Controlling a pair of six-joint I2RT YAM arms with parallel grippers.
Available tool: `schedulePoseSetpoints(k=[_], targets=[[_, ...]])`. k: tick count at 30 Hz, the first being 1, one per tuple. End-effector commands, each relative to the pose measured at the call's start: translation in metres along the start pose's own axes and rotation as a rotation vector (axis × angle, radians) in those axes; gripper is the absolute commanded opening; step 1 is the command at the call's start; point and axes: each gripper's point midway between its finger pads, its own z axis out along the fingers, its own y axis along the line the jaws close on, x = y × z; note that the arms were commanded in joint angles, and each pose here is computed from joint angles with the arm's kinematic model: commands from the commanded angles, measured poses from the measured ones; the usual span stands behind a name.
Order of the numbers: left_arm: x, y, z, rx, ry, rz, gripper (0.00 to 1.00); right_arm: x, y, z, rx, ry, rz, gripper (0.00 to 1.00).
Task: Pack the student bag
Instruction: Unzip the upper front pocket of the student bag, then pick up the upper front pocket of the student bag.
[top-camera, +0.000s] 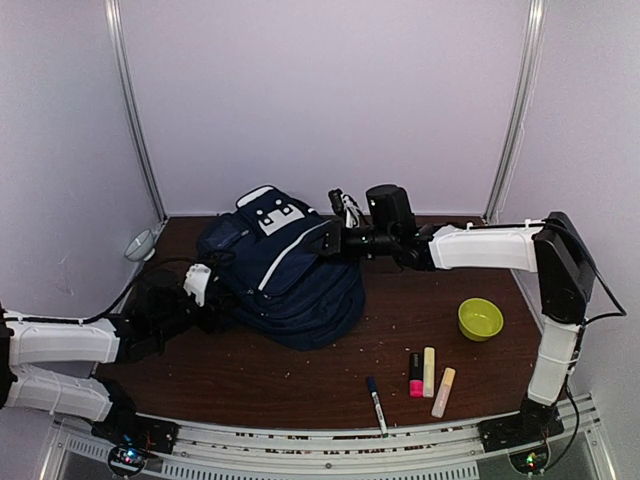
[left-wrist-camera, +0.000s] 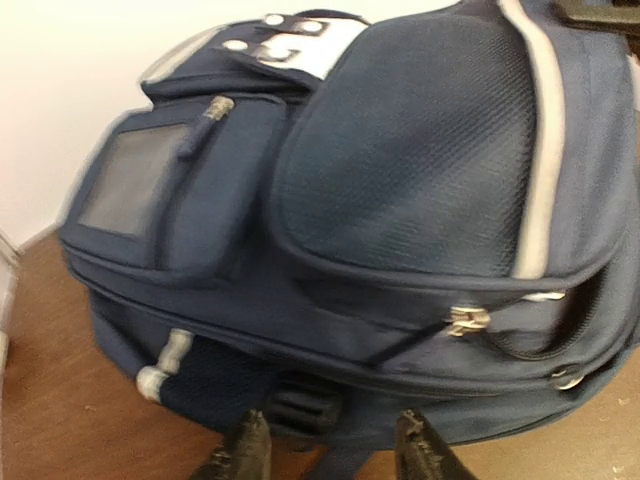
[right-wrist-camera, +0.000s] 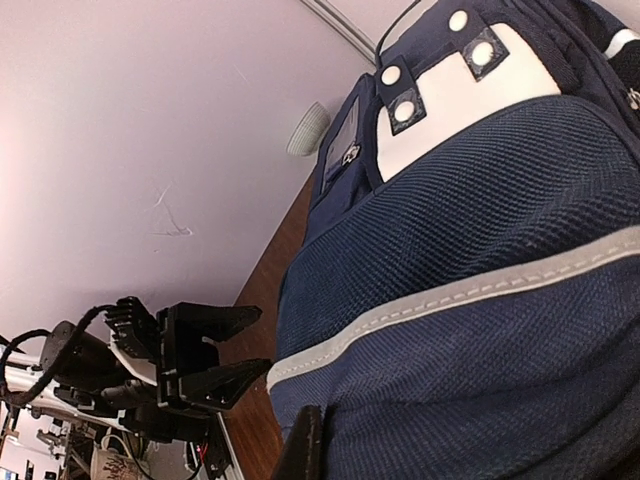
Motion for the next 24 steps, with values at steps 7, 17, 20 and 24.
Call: schedulePoseSetpoints(k=[7,17,20,24], targets=[[-0.08,-0.052,-0.021,0.088,-0.269,0.346,0.81,-0.038,0.058,-0.016,-0.09,-0.102,-0.094,0.24],[-0.1,-0.096,0.039,0.119,-0.188,0.491,0.91,-0.022,0.023,-0.04,0.131,-0.078,-0.124,0.34],[-0.1,-0.099,0.052,0.106,-0.17,0.509,0.9,-0.017,0.017,-0.043,0.163,-0.062,-0.136,0.35],[-0.109,-0.08,0.053,-0.01,-0.161,0.485,0.7,-0.009,0.007,-0.052,0.221,-0.025,-0.157,0.36]])
